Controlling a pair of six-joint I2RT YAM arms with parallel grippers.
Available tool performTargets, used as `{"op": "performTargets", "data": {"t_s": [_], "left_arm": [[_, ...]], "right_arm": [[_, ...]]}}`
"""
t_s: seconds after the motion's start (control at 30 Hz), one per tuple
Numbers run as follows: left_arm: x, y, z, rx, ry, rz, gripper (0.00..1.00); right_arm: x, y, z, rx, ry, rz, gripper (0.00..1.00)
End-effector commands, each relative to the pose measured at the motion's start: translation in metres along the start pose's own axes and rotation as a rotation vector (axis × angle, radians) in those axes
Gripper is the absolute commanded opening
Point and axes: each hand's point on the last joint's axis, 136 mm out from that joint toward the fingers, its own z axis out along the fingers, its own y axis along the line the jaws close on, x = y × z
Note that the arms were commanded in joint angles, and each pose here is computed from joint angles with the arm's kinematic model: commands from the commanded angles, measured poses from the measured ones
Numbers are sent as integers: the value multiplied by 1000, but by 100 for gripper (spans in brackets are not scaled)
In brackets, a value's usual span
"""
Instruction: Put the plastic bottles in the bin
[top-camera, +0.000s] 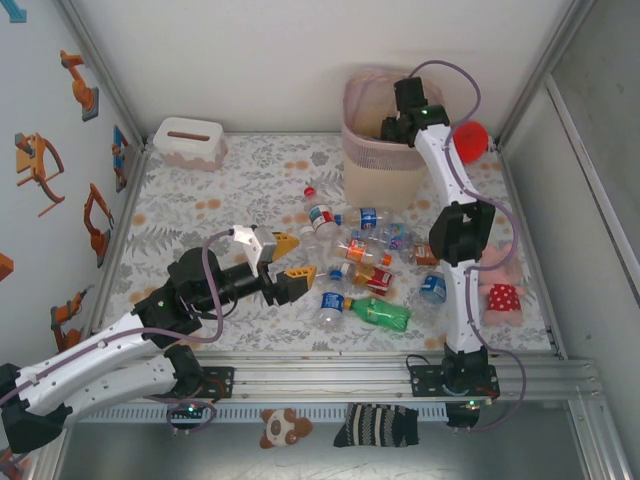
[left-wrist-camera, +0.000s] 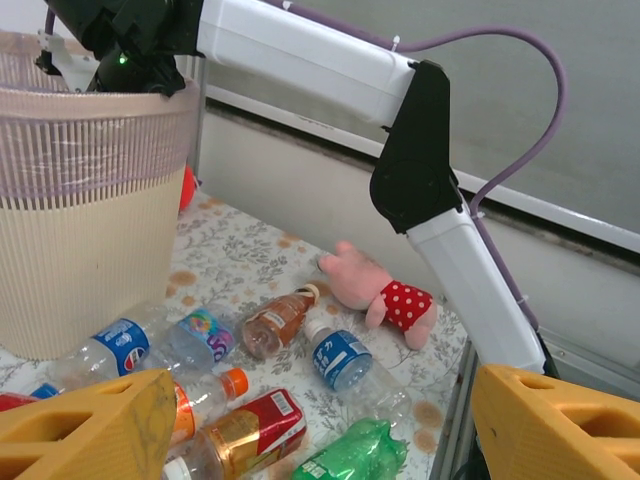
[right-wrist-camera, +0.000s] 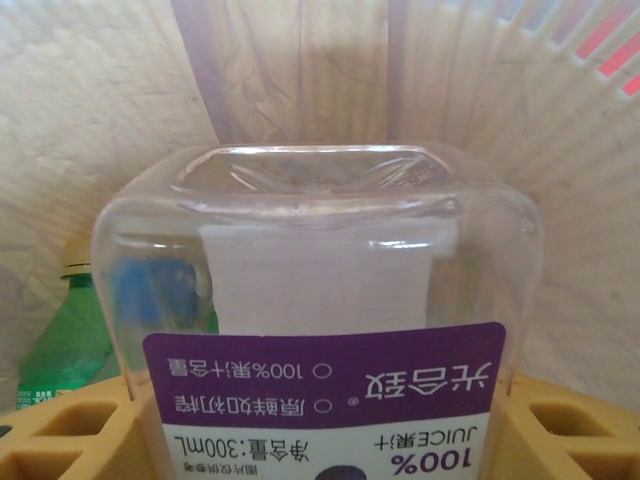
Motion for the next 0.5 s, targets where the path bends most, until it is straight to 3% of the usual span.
{"op": "performTargets", "data": {"t_s": [0.0,0.23,0.47], "left_arm": [[-15,1,-6,-15,-33,2,77],[-17,2,-8,-17,-40,3,77],[-20,1,-10,-17,-45,5,77]], "right_arm": [[38,-17,33,42,141,18,43],[30,-14,25,23,122,35,60],[7,-11,-9,-1,56,46,74]]}}
